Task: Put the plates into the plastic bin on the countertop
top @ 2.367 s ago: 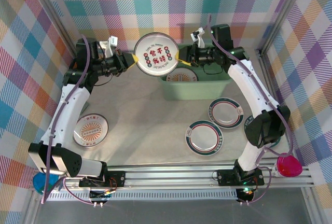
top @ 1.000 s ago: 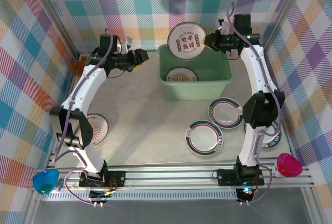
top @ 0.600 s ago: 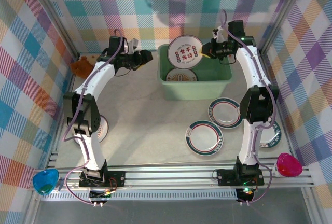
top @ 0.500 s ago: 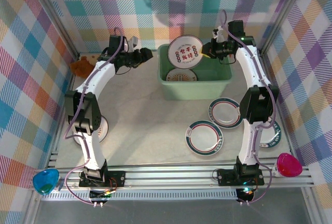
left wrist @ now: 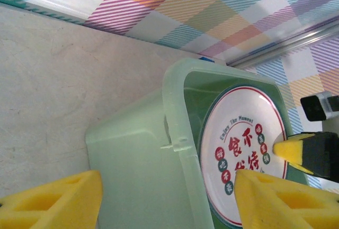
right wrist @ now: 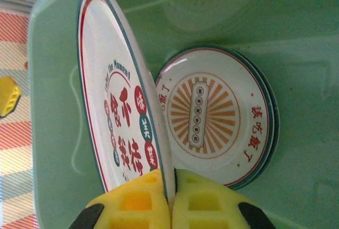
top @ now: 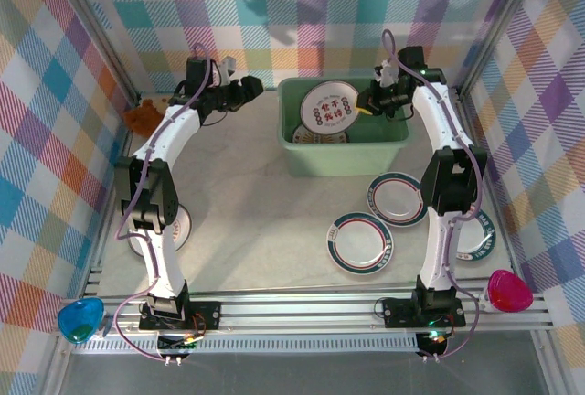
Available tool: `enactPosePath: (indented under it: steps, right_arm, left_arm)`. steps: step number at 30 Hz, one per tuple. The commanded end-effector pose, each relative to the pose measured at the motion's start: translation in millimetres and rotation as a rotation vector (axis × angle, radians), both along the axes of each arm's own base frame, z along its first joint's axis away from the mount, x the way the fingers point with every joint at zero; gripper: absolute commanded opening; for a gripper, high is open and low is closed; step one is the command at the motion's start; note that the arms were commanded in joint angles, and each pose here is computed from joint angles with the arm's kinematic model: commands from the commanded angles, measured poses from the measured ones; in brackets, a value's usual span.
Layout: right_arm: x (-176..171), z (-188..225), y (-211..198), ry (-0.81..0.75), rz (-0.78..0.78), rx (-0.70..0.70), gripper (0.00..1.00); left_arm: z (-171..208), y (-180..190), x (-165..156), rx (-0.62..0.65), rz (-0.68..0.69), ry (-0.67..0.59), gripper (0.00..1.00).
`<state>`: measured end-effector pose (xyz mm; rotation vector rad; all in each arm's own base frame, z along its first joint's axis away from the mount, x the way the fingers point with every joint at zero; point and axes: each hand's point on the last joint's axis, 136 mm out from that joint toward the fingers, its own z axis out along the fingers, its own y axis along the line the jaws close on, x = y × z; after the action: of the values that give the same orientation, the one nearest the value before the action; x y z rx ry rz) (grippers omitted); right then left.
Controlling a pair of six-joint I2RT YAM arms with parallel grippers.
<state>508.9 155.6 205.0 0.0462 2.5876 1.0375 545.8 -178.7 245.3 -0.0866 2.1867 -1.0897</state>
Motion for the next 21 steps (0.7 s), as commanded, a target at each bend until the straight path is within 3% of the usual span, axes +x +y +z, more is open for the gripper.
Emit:
enactPosePath:
  steps: [1, 21]
  right_arm:
    - [-11.3, -13.1, 12.1, 0.042, 0.059, -0.001, 0.0]
    - [-6.7, -92.1, 32.0, 0.21, 0.087, 0.003, 0.0]
  left_arm:
    - [6.2, 0.4, 0.2, -0.018, -0.012, -0.024, 0.66]
    - [-4.2, -0.6, -17.7, 0.049, 0.004, 0.041, 0.66]
